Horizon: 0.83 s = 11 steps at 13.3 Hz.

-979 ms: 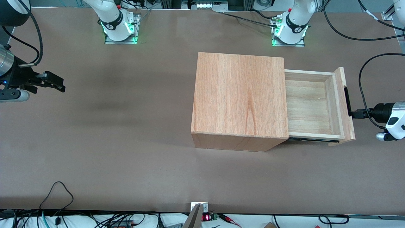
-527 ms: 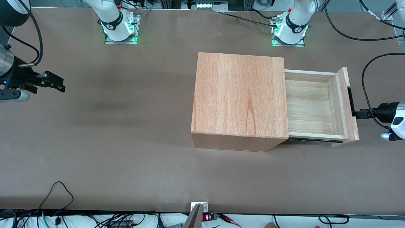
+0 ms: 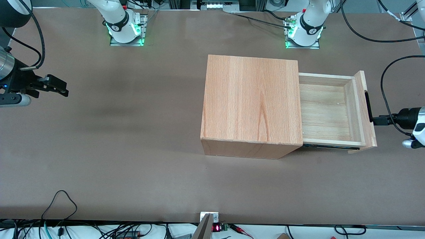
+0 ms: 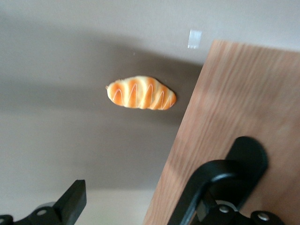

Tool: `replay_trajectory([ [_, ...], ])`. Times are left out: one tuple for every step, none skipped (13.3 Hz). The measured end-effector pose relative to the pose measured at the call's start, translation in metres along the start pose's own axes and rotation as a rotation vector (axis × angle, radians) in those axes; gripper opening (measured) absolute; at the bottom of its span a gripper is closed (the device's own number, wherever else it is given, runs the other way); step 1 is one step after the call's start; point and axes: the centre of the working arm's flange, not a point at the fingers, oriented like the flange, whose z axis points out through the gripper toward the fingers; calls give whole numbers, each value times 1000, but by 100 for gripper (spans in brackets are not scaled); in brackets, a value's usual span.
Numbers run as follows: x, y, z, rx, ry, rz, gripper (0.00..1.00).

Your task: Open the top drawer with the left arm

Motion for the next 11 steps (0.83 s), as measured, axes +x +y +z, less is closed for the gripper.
replay_trajectory([
  [0,1,-9,-8,17,-4,100],
  [0,0,-16,-21,29,-9,100],
  [-1,-3,-20,-26,38,-14,100],
  [-1,-6,-24,-27,45,-18,100],
  [-1,-8,-26,-28,49,-21,100],
  [-2,-8,-27,-28,50,-21,100],
  [-2,-7,-28,-29,47,-19,100],
  [-3,-5,-30,-29,44,-16,100],
  [-4,-3,-32,-29,44,-12,100],
  [-6,0,-36,-30,43,-7,100],
  [-8,3,-39,-31,39,-3,100],
])
